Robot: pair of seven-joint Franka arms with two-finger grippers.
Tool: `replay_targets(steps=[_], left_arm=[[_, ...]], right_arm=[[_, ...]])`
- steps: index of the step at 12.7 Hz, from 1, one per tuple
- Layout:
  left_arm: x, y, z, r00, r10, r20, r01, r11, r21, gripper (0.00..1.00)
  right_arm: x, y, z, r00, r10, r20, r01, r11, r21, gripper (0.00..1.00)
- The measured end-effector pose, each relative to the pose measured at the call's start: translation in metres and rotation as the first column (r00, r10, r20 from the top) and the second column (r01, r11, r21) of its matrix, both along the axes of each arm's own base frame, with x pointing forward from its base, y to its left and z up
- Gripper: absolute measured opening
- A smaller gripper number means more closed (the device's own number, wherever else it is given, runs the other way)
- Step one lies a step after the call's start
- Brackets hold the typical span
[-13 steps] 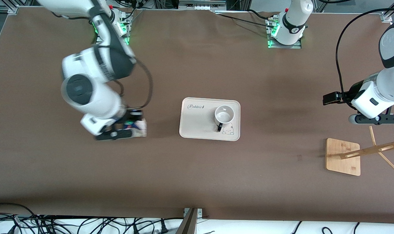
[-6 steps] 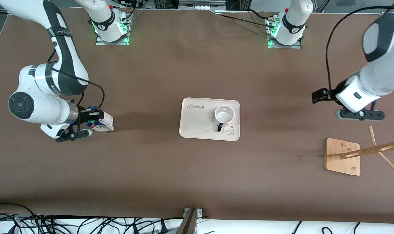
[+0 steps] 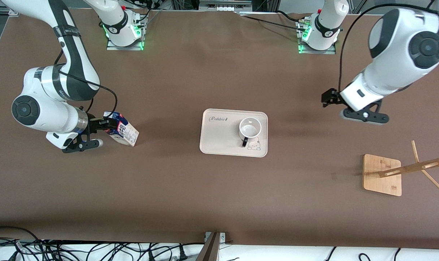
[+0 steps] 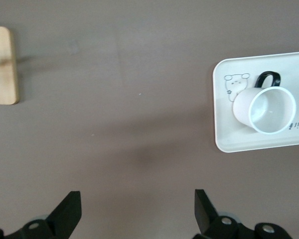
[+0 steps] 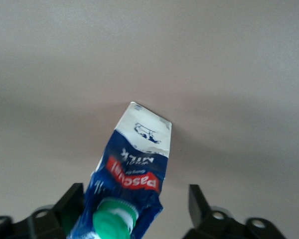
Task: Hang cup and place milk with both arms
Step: 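Carry the carton off the tray while the left gripper reaches the mug, then set the carton on the table and open the right gripper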
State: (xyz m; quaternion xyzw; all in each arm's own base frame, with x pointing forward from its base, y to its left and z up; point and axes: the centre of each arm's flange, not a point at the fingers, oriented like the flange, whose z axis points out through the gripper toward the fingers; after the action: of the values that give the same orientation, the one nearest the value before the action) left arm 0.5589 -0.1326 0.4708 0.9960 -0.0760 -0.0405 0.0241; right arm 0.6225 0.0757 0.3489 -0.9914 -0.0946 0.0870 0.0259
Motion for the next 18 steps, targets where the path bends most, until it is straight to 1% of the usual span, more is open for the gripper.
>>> replay_targets(steps=[3, 4, 6, 8, 10, 13, 14, 16, 18], left_arm=[[-0.002, -0.042, -0.033, 0.999, -0.037, -0.013, 0.037, 0.999, -0.007, 1.00], [-0.001, -0.058, -0.046, 0.999, -0.046, -0.008, 0.046, 0.999, -0.010, 1.00], [0.001, -0.082, -0.071, 0.999, -0.047, -0.018, 0.047, 0.999, -0.012, 1.00], [0.002, -0.108, -0.091, 0.999, -0.050, -0.019, 0.049, 0.999, -0.018, 1.00], [0.001, -0.142, -0.109, 0.999, -0.043, -0.010, 0.043, 0.999, -0.026, 1.00], [0.001, -0.183, -0.129, 0.997, -0.074, -0.021, 0.074, 0.997, -0.033, 1.00], [0.000, -0.192, -0.134, 0.996, -0.090, -0.025, 0.089, 0.995, -0.034, 1.00], [-0.010, -0.215, -0.145, 0.991, -0.130, -0.038, 0.129, 0.991, -0.033, 1.00], [-0.023, -0.239, -0.157, 0.985, -0.168, -0.048, 0.166, 0.986, -0.032, 1.00]], right_arm=[[0.003, -0.002, 0.011, 1.000, -0.004, 0.023, 0.004, 1.000, 0.001, 1.00], [0.004, -0.002, 0.016, 0.999, -0.005, 0.032, 0.004, 1.000, 0.002, 1.00], [0.006, -0.002, 0.023, 0.999, -0.005, 0.047, 0.005, 1.000, 0.004, 1.00], [0.014, -0.002, 0.040, 0.996, -0.009, 0.084, 0.009, 1.000, 0.007, 1.00], [0.025, -0.002, 0.075, 0.992, -0.018, 0.128, 0.017, 1.000, 0.011, 1.00], [0.033, -0.019, 0.156, 0.983, -0.036, 0.181, 0.036, 0.999, 0.001, 1.00], [0.032, -0.024, 0.176, 0.982, -0.043, 0.187, 0.044, 0.999, -0.001, 1.00], [0.022, -0.031, 0.207, 0.983, -0.051, 0.175, 0.053, 0.999, -0.005, 1.00], [-0.001, -0.038, 0.244, 0.985, -0.056, 0.161, 0.058, 0.998, -0.006, 1.00]])
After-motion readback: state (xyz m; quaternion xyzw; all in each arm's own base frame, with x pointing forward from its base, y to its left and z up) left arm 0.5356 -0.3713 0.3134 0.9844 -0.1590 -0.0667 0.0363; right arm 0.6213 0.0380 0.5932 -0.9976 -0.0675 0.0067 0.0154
